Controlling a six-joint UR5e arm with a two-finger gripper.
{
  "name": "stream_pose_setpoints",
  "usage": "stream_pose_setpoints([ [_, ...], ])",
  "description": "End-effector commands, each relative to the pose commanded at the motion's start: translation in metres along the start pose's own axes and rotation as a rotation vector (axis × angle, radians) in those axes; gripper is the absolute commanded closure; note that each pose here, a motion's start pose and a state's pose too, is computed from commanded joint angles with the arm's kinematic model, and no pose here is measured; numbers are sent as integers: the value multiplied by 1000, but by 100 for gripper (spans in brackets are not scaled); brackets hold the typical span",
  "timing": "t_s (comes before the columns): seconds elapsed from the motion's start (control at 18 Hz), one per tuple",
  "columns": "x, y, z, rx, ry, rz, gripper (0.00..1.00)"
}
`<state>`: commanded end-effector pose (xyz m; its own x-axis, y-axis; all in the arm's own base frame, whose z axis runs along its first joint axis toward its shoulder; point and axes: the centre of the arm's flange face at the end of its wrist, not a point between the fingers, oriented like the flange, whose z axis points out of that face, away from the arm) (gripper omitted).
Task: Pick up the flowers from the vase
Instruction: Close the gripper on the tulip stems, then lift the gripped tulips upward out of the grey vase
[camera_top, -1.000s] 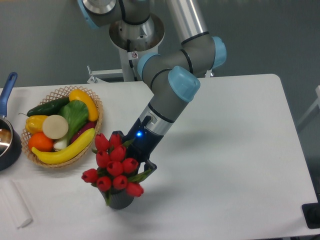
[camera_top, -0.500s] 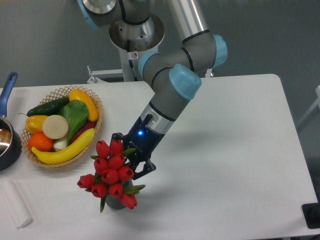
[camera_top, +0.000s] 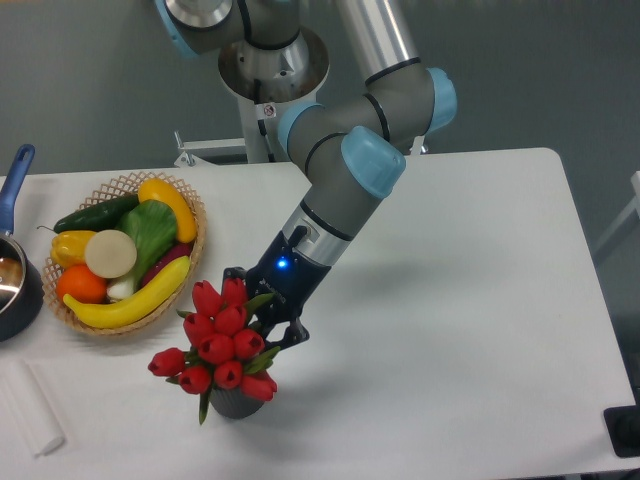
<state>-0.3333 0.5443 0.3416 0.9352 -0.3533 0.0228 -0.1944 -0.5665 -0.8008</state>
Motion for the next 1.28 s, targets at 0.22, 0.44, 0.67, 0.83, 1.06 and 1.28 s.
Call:
stream_pose_setpoints([
  [0.22,0,-12,-24,16,-35,-51,70],
  [0.44,2,-22,-43,85,-26,-100,70],
  [0.67,7,-30,-51,111,-21,-114,70],
  [0.83,6,-34,-63,118,-39,-114,70],
  [1.06,0,-45,-78,133,-64,-93,70],
  [1.28,-14,-72,-104,173,-99,-129,70],
])
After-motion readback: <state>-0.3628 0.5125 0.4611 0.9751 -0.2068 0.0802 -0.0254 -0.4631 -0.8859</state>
